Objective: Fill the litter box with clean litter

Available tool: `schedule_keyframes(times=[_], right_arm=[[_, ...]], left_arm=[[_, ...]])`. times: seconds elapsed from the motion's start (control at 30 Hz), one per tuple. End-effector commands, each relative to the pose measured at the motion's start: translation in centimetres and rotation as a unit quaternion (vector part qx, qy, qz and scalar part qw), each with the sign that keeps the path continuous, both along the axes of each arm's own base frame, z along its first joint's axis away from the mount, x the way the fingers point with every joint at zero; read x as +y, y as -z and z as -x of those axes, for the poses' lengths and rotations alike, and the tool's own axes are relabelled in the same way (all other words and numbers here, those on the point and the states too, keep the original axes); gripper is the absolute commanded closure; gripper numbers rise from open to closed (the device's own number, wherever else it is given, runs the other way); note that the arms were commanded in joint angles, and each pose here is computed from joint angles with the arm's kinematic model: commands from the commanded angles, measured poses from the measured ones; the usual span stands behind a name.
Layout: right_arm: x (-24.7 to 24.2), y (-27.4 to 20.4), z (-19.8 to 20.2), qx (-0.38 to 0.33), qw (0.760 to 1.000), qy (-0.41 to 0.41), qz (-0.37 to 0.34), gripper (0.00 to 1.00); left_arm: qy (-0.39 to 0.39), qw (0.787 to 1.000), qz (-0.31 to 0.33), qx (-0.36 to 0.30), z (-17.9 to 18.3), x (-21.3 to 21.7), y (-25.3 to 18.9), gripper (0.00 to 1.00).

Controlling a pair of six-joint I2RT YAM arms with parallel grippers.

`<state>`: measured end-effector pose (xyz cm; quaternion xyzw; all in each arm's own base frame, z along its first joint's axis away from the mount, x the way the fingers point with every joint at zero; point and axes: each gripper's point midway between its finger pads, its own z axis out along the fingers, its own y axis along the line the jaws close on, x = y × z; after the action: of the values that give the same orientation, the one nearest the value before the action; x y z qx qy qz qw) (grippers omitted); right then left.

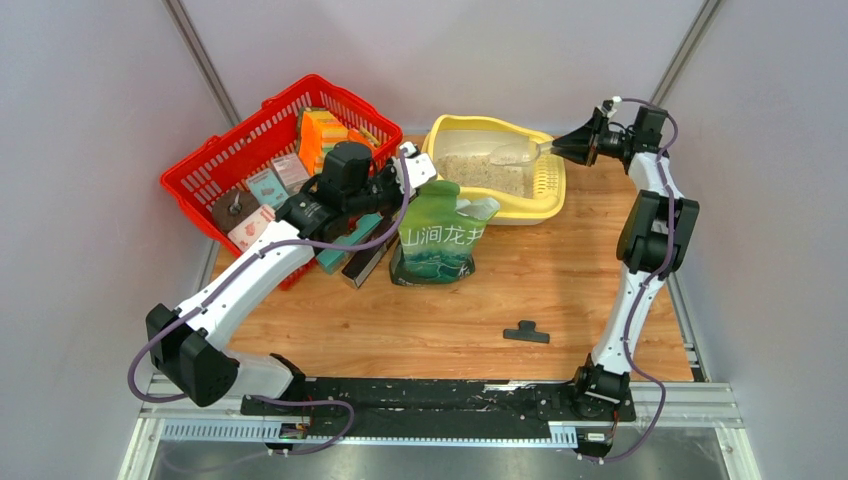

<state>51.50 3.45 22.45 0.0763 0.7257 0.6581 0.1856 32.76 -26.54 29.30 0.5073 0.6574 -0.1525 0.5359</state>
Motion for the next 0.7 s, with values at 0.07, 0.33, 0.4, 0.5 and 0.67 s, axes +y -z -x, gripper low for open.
schedule_keyframes(times=[0.07, 0.33, 0.4, 0.5, 0.67], right_arm=[[-2.9, -4.7, -4.3, -0.125, 0.99, 0.065, 0.03, 1.0], [-4.9, -4.2, -5.6, -0.131, 0.982, 0.117, 0.072, 1.0], [-5.5, -3.4, -5.7, -0.125, 0.978, 0.133, 0.101, 1.0], [-6.0, -3.1, -5.7, -0.127, 0.972, 0.145, 0.133, 1.0], [-7.4, -3.7, -6.0, -0.14, 0.953, 0.188, 0.194, 1.0]], left_arm=[[-0.002, 0.999, 0.021, -0.04, -0.5, 0.0, -3.6, 1.0], [0.007, 0.999, 0.033, -0.031, 0.0, -0.2, -3.7, 1.0], [0.007, 0.999, 0.036, -0.031, 0.1, -0.2, -3.8, 1.0], [0.009, 0.999, 0.037, -0.03, 0.2, -0.2, -3.8, 1.0], [0.012, 0.999, 0.047, -0.022, 0.7, -0.3, -3.5, 1.0]])
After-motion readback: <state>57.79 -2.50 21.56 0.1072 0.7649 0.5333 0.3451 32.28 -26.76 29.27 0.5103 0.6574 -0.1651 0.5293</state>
